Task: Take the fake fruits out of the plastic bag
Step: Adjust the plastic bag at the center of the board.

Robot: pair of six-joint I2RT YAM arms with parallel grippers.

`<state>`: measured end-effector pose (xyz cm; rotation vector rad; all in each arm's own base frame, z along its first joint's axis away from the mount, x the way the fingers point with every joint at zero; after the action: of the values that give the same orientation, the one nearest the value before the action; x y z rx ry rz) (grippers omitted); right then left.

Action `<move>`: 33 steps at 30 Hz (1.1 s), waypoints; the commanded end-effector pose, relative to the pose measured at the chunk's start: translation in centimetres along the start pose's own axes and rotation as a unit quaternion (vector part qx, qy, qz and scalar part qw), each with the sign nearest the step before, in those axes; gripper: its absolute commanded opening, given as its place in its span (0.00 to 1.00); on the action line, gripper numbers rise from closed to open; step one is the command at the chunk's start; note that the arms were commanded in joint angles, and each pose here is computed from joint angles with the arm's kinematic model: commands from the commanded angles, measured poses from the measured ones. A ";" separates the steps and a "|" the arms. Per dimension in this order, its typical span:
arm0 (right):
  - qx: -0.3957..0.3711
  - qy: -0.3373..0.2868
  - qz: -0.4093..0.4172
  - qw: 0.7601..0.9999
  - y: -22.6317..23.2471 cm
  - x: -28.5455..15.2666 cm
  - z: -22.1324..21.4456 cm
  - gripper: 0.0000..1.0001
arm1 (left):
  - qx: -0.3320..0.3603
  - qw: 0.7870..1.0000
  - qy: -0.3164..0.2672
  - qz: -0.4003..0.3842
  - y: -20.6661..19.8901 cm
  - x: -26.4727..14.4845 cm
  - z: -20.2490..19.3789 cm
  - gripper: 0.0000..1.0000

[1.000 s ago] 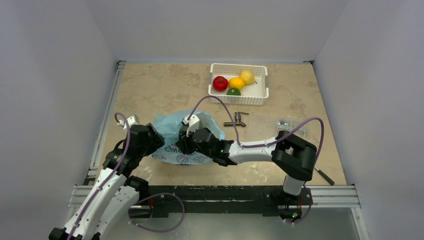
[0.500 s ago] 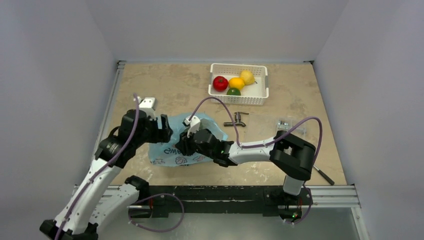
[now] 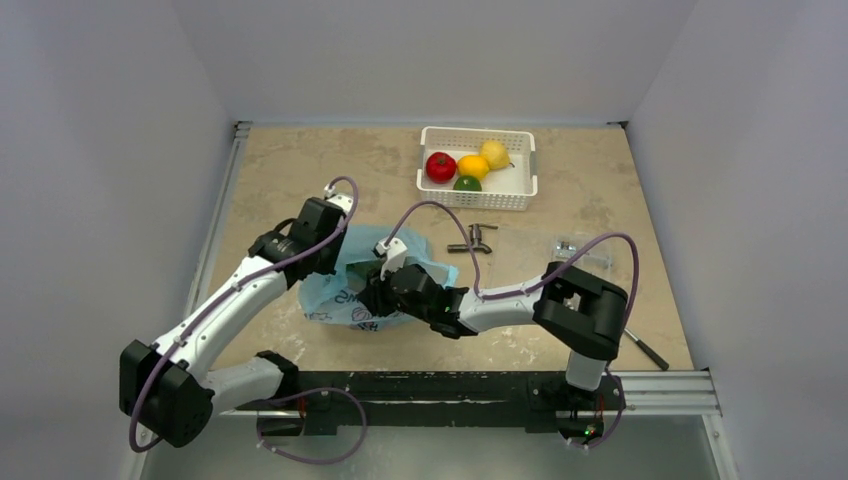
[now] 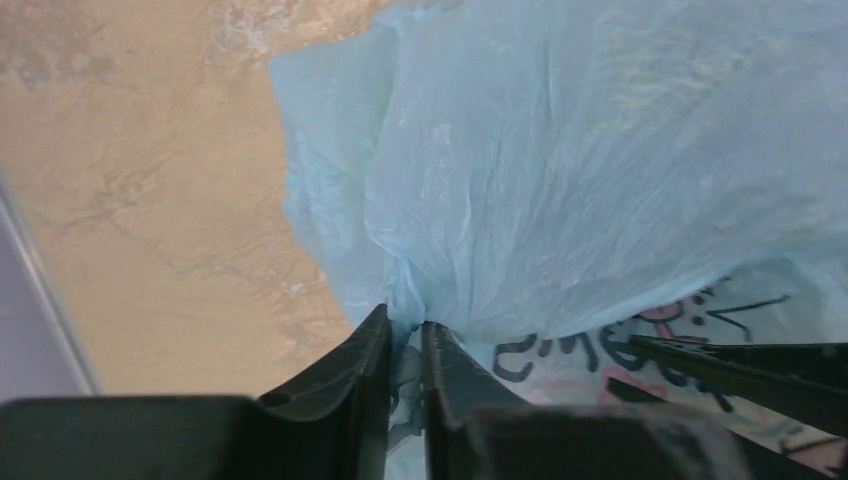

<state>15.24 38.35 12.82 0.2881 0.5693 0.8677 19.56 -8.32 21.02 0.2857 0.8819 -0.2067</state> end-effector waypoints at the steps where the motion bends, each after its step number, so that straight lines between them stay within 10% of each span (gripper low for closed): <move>1: 0.032 -0.019 -0.063 0.997 -1.7 0.5 -0.7 0.22 | 0.027 0.997 -0.002 0.067 1.1 0.3 1.6 0.06; 8: 0.067 -0.059 -0.187 0.978 -5.8 -0.9 -0.4 0.16 | 0.035 0.994 -0.095 -0.044 -0.6 -2.1 4.5 0.00; 14: 0.024 -0.080 -0.174 0.981 -6.1 -2.1 1.3 0.16 | 0.135 0.973 -0.166 -0.088 -2.4 -4.6 6.0 0.00; 22: 0.016 -0.087 -0.093 0.992 -4.1 -2.7 2.5 0.18 | 0.103 0.921 -0.341 -0.157 -2.9 -8.3 7.3 0.00; 28: 0.062 -0.097 -0.111 0.987 -4.0 -1.9 4.3 0.18 | 0.050 0.898 -0.337 -0.279 -4.9 -14.2 14.9 0.00; 33: 0.062 -0.114 -0.118 0.985 -4.1 -2.9 6.0 0.18 | 0.037 0.908 -0.334 -0.249 -3.6 -15.4 12.5 0.00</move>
<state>18.99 33.41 13.44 0.3529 0.4941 0.5724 21.13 -16.58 39.50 0.0808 0.2496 -0.7562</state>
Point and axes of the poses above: each gripper's point midway between its finger pads, its own x axis out along the fingers, its own y axis along the line the jaws close on, z = x × y, the point moved 9 cm from there along -x, back along the fingers, and after that the axes turned 2 degrees about x, right-handed, at the moved point
